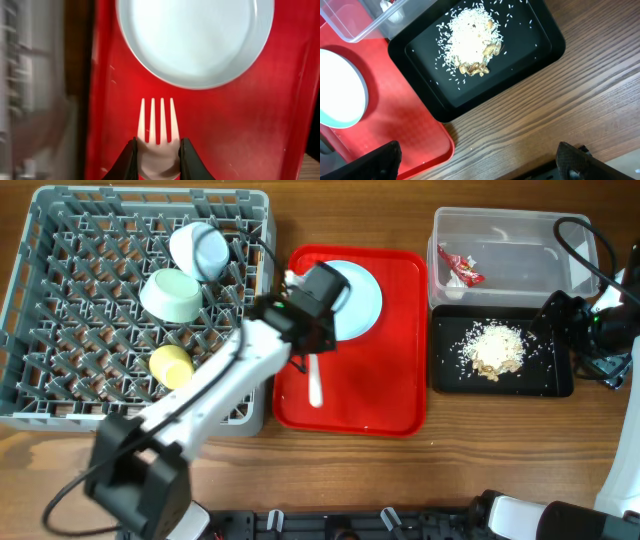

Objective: Sort waste into correct bins and load items into the dishwasher rack
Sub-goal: 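Carry the white fork into the dish rack and release it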

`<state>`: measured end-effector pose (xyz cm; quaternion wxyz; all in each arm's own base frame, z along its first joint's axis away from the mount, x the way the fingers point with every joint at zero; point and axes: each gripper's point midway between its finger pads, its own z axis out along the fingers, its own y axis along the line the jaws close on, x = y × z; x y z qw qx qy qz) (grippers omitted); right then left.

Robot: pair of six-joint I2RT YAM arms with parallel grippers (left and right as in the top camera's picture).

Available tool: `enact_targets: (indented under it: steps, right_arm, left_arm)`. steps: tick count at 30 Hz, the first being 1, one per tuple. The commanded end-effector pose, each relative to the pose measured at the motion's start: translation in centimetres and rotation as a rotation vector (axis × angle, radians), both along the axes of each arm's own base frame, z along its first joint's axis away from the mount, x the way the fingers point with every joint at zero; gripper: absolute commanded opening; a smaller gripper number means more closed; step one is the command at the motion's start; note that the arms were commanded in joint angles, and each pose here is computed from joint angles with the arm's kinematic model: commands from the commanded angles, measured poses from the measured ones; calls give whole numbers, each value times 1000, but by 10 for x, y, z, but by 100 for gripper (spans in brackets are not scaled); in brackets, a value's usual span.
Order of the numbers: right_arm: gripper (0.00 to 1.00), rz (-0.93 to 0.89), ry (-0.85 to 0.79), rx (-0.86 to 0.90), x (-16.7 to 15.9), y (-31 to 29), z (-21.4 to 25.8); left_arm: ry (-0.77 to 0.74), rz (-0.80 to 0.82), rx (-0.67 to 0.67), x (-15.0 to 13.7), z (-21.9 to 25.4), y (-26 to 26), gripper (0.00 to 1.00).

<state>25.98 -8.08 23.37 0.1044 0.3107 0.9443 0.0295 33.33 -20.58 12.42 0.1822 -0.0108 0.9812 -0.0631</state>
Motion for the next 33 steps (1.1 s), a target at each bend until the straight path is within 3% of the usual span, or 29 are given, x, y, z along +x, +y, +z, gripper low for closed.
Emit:
enact_targets:
  steps: [1,6,14,22,26,30,33]
  right_arm:
    - [100,15,-29,-2,-1,2,8]
    - [100,16,-29,-2,-1,2,8]
    - [100,15,-28,-2,-1,2,8]
    - [100,15,-27,-1,-1,3,8]
    - [100,15,-27,-1,-1,3,8]
    - [100,15,-28,-1,-1,3,8]
    - [100,15,-28,-1,-1,3,8]
  left_arm:
    - [-93,-65,19,11,35,32,4]
    - [-135,26,27,28,50,80,4]
    - [-125,-24,133,53,33,131,4]
    - [-88,-4,138,68,6,137,4]
    - [-73,-4,141,69,-1,137,25]
    - [-79,-5,137,70,0,136,62]
    - [-87,-22,87,68,6,127,66]
